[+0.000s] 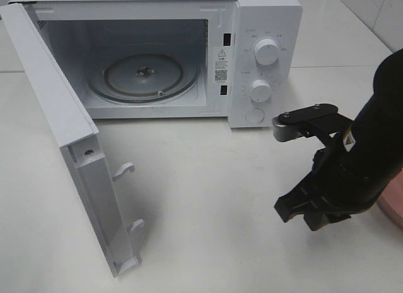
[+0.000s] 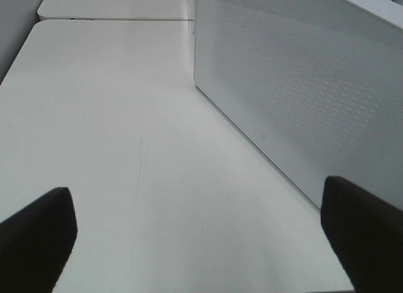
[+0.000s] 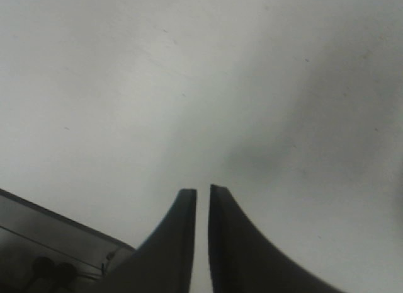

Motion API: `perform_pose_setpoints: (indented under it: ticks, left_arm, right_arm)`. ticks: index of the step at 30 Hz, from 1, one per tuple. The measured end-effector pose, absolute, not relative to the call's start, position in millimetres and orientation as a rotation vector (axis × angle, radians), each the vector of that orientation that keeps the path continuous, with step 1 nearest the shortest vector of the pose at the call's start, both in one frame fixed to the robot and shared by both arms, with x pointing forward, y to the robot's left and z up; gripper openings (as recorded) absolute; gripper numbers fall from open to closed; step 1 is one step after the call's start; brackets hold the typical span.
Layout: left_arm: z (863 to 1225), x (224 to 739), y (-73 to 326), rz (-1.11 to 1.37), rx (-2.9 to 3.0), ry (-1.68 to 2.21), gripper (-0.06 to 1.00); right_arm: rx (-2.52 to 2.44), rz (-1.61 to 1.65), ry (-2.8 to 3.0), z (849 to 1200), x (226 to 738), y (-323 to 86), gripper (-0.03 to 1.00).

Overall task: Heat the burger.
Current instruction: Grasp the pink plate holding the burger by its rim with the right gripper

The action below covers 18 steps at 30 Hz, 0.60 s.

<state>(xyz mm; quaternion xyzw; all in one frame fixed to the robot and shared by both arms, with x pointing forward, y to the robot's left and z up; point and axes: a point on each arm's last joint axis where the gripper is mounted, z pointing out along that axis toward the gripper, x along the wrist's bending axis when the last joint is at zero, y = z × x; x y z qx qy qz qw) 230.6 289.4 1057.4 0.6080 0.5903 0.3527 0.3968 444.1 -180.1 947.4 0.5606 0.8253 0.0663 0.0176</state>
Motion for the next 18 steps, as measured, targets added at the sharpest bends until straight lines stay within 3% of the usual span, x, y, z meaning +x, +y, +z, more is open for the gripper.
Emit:
perform_pose_setpoints:
  ticks: [6,7,9,10,11,12,13,14,15,18]
  left_arm:
    - [1057,231,289,0.894,1.54,1.496,0.97]
    - [1057,231,289,0.894,1.54,1.496,0.97]
    - [1057,231,289,0.894,1.54,1.496,0.97]
    - [1057,231,289,0.894,1.54,1.496,0.97]
    - [1057,231,289,0.894,1.54,1.496,0.97]
    - [1057,231,289,0.894,1.54,1.496,0.97]
    - [1057,231,289,0.894,1.54,1.496,0.97]
    - [1057,231,289,0.894,1.54,1.496,0.97]
    - [1057,231,289,0.894,1.54,1.496,0.97]
    - [1057,231,289,0.894,1.54,1.496,0.97]
  right_arm:
    - [1.746,0.111,2.523,955,446,-203,0.22]
    - [1.749,0.105,2.486,961,448,-214,0.32]
    - [1.749,0.105,2.467,964,449,-219,0.37]
    - [1.738,0.102,2.437,968,451,-228,0.5]
    - [1.738,0.102,2.437,968,451,-228,0.5]
    - [1.725,0.089,2.41,971,453,-237,0.58]
    - [1.726,0.078,2.395,972,454,-242,0.73]
    - [1.726,0.078,2.395,972,454,-242,0.73]
    - [1.724,0.039,2.373,972,456,-251,0.87]
    - [1.736,0.004,2.345,972,458,-261,0.95]
